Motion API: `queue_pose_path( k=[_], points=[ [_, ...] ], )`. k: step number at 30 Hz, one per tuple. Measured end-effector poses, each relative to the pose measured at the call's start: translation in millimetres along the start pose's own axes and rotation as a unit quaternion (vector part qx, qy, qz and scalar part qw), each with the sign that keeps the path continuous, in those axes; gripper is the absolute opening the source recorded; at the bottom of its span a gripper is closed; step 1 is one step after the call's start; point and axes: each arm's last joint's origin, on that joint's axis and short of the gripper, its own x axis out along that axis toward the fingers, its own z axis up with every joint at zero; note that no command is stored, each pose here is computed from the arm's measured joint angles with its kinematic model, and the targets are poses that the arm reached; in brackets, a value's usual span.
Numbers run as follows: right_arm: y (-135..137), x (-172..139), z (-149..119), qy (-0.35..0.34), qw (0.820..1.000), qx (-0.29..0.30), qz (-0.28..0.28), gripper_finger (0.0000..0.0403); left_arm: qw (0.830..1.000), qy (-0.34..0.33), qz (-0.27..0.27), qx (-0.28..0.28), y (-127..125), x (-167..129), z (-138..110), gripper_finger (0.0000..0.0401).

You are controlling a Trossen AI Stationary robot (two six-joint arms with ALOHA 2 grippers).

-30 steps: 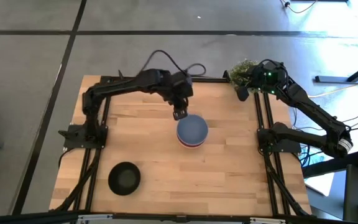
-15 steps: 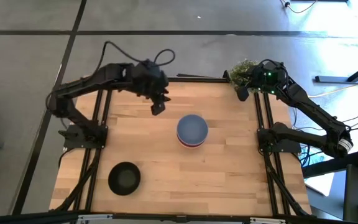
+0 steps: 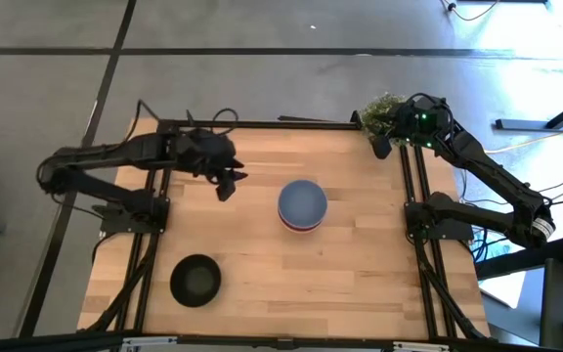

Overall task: Nest bowls inside each other
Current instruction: Stack the black bowl on top of the blue bowl

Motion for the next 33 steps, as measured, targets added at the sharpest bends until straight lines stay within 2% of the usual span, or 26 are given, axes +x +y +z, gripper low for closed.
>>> queue_pose_path(
  k=[6,9,14,19,29,33],
  points=[
    [-1,1,4,-0.021,1.0,-0.002,-0.003,0.0186,0.999,-0.037,0.025,-0.014,3,-14,-13,0.0147],
    [-1,1,5,-0.024,0.999,0.024,-0.001,0.0186,0.999,-0.032,0.017,-0.019,3,-10,-16,0.0149],
    [0,1,4,-0.02,0.997,0.075,0.003,0.0186,1.0,0.006,-0.005,-0.01,-1,5,-34,0.015],
    [0,1,4,-0.018,0.996,0.088,0.003,0.0186,0.999,0.043,-0.018,0.014,-9,13,-52,0.015],
    [0,1,4,-0.018,0.992,0.127,0.006,0.0186,0.997,0.065,-0.029,0.039,-15,11,-59,0.015],
    [2,0,4,-0.019,0.99,0.128,0.046,0.0186,0.993,0.117,-0.018,0.025,-12,10,-68,0.0147]
  ],
)
